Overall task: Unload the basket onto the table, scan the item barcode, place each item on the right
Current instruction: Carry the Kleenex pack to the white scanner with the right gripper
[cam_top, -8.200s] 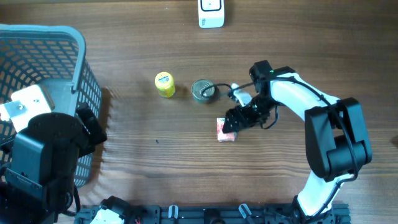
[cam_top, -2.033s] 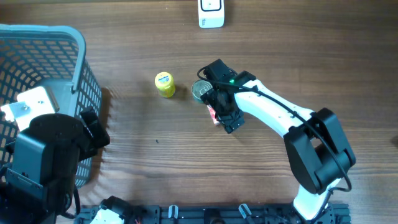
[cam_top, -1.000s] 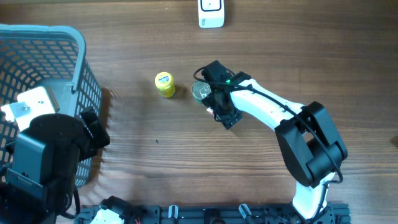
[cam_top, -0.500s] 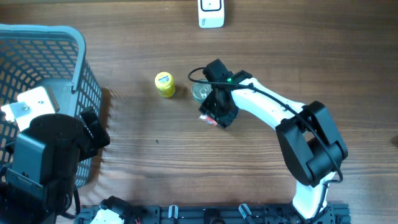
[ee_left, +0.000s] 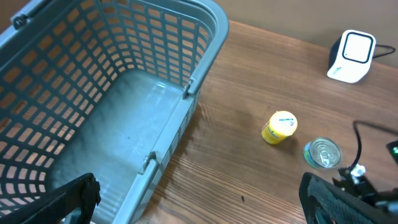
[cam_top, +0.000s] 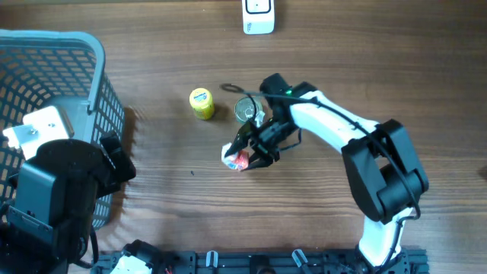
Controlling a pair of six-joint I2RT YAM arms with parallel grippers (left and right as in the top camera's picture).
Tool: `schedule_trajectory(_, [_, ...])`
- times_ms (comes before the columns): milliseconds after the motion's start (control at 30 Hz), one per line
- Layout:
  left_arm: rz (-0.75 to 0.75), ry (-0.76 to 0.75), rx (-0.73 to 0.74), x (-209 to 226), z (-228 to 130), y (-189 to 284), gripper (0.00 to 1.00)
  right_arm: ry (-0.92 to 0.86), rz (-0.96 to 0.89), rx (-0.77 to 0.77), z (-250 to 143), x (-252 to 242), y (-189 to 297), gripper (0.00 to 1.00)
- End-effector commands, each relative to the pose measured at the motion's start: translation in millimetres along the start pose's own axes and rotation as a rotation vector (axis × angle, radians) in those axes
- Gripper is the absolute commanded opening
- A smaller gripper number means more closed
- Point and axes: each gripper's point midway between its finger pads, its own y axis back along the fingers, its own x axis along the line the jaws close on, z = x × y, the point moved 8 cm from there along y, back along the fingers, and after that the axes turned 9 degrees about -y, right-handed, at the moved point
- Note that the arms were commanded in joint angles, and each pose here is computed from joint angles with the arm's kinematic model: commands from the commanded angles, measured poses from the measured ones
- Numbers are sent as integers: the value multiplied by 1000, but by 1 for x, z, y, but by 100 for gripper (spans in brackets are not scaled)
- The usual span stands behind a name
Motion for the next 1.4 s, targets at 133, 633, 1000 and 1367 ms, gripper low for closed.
schedule_trajectory(133, [-19, 19, 8, -2, -1, 0, 100, -15, 186, 173, -4, 9, 18, 51])
schedule_trajectory(633, [-19, 19, 8, -2, -1, 0, 100, 127, 218, 130, 4, 18, 19, 53])
schedule_trajectory(1000, [-21, 23, 4, -2, 0, 0, 100, 805, 435, -176, 30, 94, 55, 53])
schedule_trajectory(1367, [-23, 25, 0, -3, 1, 0, 100, 1031, 178, -1102, 94, 109, 115, 46])
